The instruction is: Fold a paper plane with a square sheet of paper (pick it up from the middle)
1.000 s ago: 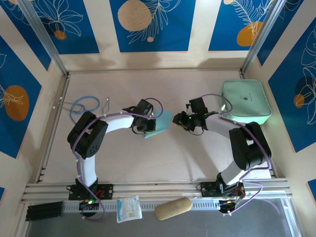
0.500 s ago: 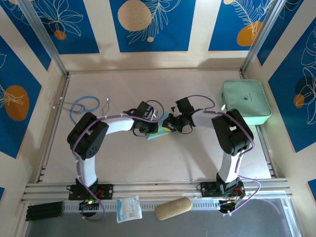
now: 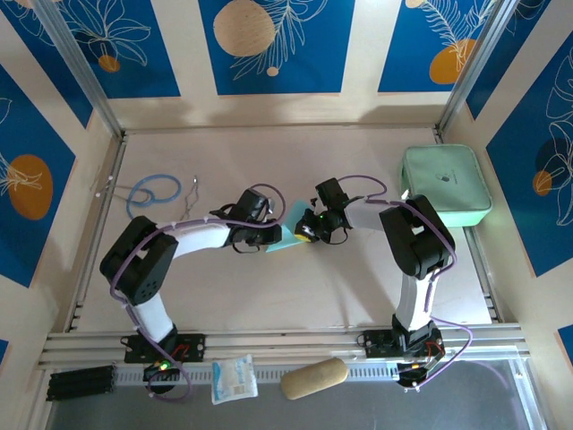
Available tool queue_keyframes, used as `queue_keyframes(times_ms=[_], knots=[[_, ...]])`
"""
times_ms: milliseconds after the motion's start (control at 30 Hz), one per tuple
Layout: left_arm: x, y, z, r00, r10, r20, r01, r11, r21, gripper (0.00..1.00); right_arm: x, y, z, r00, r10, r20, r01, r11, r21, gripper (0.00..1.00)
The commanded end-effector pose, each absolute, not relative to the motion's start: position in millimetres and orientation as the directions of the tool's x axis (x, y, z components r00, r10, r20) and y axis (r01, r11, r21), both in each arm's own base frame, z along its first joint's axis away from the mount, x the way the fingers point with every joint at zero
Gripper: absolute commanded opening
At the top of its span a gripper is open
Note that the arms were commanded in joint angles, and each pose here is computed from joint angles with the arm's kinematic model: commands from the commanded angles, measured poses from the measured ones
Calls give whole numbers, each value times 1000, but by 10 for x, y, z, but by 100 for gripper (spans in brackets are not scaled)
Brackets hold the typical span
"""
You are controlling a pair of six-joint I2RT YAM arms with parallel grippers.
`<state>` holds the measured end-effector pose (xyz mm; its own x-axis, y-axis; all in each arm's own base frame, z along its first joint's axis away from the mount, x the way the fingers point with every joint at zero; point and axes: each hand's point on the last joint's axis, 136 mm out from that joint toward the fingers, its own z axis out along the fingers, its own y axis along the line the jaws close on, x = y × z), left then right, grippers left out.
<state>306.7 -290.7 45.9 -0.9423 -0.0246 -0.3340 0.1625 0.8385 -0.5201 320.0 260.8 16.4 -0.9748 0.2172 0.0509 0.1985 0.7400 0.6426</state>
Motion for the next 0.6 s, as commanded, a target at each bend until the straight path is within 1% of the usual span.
queue_keyframes(times_ms=[0,133,267,333,367,467,567], knots=[[3136,-2919,387,-945,-74,-320,114,841,-530,13,3132,2554,27,-964,243,105,257,762,594,13],[3215,-2883,292,-944,-98,-314,75,866,-495,10,3174,2591,130,-967,239,89,241,746,621,14],[3204,-2817,151,-952,-125,-279,19,887,-461,6,3278,2642,412,-969,244,43,207,701,682,17],[3175,-2795,107,-957,-143,-253,-13,890,-457,5,3322,2596,542,-962,274,13,207,693,691,19],[3153,-2779,81,-959,-158,-236,-35,890,-454,4,3328,2543,589,-954,299,2,220,696,684,23],[3076,-2779,15,-963,-206,-174,-102,877,-470,4,3282,2278,558,-910,415,2,330,721,610,35],[3037,-2773,-11,-961,-241,-137,-150,868,-474,4,3187,2078,480,-861,508,21,429,704,566,41]])
